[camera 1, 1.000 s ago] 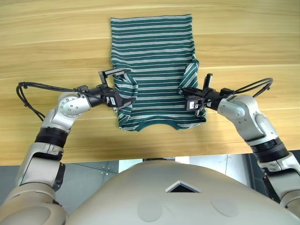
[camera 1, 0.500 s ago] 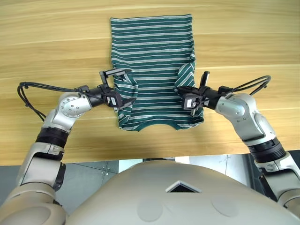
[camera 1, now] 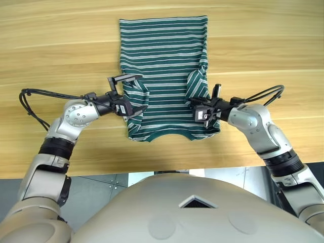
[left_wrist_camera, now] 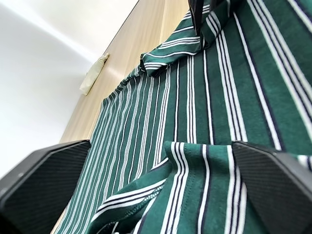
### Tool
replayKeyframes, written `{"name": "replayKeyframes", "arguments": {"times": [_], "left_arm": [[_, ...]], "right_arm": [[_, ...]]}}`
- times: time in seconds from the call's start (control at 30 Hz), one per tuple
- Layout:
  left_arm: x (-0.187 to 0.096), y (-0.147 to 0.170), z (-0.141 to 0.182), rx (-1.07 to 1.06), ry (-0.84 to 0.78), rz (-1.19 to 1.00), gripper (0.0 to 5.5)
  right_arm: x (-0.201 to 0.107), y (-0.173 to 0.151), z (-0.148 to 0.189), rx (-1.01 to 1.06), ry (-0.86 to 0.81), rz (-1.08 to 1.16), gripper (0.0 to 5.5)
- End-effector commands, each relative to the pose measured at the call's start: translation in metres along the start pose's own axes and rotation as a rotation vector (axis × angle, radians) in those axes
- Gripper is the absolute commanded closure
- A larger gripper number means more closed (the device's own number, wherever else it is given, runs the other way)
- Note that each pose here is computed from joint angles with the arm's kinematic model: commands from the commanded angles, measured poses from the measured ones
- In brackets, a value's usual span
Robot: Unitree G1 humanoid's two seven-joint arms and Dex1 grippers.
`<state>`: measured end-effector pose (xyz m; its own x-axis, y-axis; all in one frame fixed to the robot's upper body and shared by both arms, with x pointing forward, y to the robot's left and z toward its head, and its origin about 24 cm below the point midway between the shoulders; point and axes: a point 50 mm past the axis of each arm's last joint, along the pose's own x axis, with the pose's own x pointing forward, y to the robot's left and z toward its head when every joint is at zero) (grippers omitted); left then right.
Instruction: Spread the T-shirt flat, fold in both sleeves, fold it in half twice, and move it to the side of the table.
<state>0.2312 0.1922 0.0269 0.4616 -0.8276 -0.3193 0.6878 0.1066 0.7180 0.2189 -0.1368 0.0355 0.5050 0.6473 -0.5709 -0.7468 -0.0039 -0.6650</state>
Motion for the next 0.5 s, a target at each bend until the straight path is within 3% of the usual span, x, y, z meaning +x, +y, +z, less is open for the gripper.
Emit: {"name": "replayKeyframes", "arguments": {"times": [0.03, 0.17, 0.3, 0.4, 0.5], "left_arm": [[0.002, -0.003, -0.001, 0.003, 0.010, -0.020, 0.10], [0.002, -0.003, -0.001, 0.002, 0.009, -0.021, 0.10], [0.002, -0.004, 0.000, -0.001, 0.003, -0.024, 0.10], [-0.001, -0.003, 0.006, -0.016, -0.037, -0.010, 0.10], [-0.021, 0.010, 0.016, -0.039, -0.093, 0.040, 0.10]], "right_arm": [[0.001, -0.014, -0.006, 0.015, 0.033, -0.074, 4.12], [0.001, -0.018, -0.003, 0.029, 0.011, -0.101, 3.63], [-0.006, -0.026, 0.020, 0.079, -0.152, -0.145, 2.94], [-0.035, -0.050, 0.031, 0.150, -0.301, -0.264, 2.40], [-0.078, -0.072, 0.013, 0.163, -0.266, -0.404, 1.82]]}}
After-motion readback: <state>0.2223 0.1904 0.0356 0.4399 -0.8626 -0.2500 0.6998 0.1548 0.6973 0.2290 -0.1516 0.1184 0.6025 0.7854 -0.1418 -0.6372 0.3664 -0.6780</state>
